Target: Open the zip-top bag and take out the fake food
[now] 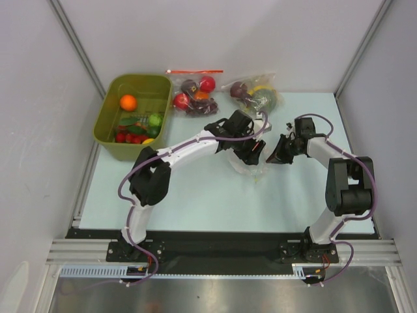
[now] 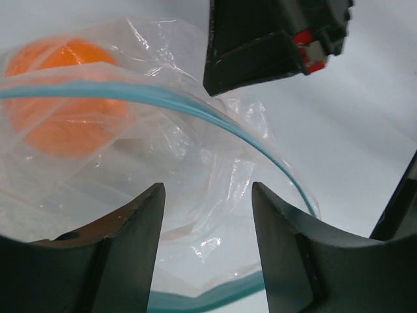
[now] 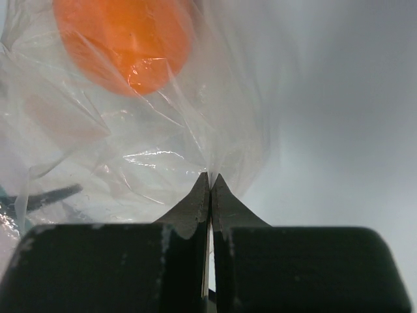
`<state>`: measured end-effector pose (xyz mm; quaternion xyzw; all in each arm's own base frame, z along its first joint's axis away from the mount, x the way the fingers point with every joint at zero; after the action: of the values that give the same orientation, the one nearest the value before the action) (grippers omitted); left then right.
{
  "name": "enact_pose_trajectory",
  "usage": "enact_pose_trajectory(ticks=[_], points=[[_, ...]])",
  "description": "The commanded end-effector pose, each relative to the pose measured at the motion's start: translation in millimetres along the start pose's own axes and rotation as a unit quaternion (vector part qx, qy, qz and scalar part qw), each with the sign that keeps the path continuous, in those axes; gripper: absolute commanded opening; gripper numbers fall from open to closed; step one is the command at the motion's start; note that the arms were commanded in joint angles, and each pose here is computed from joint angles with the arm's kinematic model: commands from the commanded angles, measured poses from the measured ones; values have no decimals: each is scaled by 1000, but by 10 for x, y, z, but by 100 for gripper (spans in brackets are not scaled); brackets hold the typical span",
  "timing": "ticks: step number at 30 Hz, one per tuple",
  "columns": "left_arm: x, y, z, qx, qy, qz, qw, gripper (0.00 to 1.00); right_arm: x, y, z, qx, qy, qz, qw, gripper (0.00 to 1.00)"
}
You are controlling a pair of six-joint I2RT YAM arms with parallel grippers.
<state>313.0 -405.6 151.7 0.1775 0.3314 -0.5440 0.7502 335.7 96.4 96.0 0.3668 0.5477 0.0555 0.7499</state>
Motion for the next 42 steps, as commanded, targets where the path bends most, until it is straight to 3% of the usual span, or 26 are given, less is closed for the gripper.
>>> enact_pose_trajectory(ticks=[1,6,11,19,22,34,42], points=[[-16,92,82,-16,-32,30,999,61,-116,111,26,-24,-16,13,1000,0],[-26,199,21,-56,-71,15,996,64,-118,103,12,-24,-14,12,1000,0],[116,348,-157,-92,-58,39,993,66,-141,102,-3,-27,-13,11,999,4],[214,498,-169,-95,-46,76,991,66,-517,183,171,-28,-63,43,997,54],[223,503,-228,-92,-37,77,992,66,-600,268,348,-36,-88,64,993,62],[238,549,-262,-91,-40,75,992,68,-89,633,942,-49,-84,123,988,63],[282,555,-242,-100,-52,60,992,72,396,656,945,-60,-59,113,990,61]])
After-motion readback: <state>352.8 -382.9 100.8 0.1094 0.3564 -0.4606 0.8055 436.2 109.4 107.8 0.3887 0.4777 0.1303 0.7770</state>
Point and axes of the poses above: each gripper's point midway between its finger pads, its own x axis out along the fingers, its own y axis along the line the jaws close on, z = x × y, the point moved 4 cm from there along -x, back along the fingers, and after that the axes turned 11 degrees about x, right-handed, at the moved point
